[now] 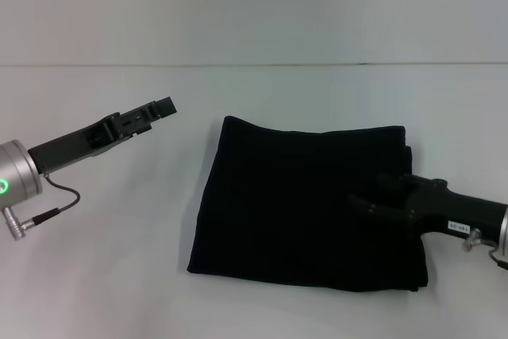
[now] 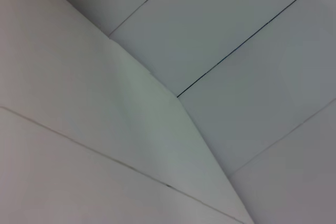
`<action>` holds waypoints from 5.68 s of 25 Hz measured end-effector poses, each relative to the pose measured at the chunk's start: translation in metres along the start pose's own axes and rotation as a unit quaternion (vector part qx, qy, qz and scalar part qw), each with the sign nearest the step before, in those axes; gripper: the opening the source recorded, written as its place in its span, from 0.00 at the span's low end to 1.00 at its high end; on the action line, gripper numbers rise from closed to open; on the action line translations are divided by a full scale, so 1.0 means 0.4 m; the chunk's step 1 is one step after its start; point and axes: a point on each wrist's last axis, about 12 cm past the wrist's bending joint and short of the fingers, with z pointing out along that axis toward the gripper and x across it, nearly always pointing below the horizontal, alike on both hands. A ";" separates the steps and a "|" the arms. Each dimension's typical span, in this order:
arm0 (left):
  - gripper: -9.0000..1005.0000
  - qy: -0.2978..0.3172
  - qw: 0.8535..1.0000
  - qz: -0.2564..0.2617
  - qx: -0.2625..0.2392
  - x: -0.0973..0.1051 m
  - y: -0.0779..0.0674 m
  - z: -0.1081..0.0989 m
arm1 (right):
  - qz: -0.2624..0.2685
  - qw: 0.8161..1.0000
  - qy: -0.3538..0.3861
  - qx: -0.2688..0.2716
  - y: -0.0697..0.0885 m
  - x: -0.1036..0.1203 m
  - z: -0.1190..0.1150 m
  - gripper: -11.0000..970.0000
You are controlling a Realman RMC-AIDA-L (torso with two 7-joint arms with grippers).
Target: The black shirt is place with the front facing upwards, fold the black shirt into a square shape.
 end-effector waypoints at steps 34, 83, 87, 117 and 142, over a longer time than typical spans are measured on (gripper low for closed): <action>0.86 0.247 0.954 -0.119 -0.120 -0.016 -0.035 0.118 | -0.139 0.989 -0.054 -0.014 0.070 0.119 -0.141 0.84; 0.17 0.119 0.969 -0.163 -0.140 0.010 0.008 0.131 | -0.142 0.988 -0.060 -0.025 0.073 0.110 -0.133 0.83; 0.16 0.084 0.964 -0.209 -0.143 0.042 0.039 0.084 | -0.143 0.988 -0.061 -0.024 0.072 0.108 -0.133 0.83; 0.71 0.077 0.991 0.105 0.042 0.054 -0.004 -0.090 | -0.007 0.990 -0.138 0.015 0.042 0.059 -0.122 0.83; 0.93 0.065 0.925 0.355 0.121 0.163 -0.033 -0.142 | 0.465 0.880 -0.052 0.077 -0.108 -0.197 0.087 0.83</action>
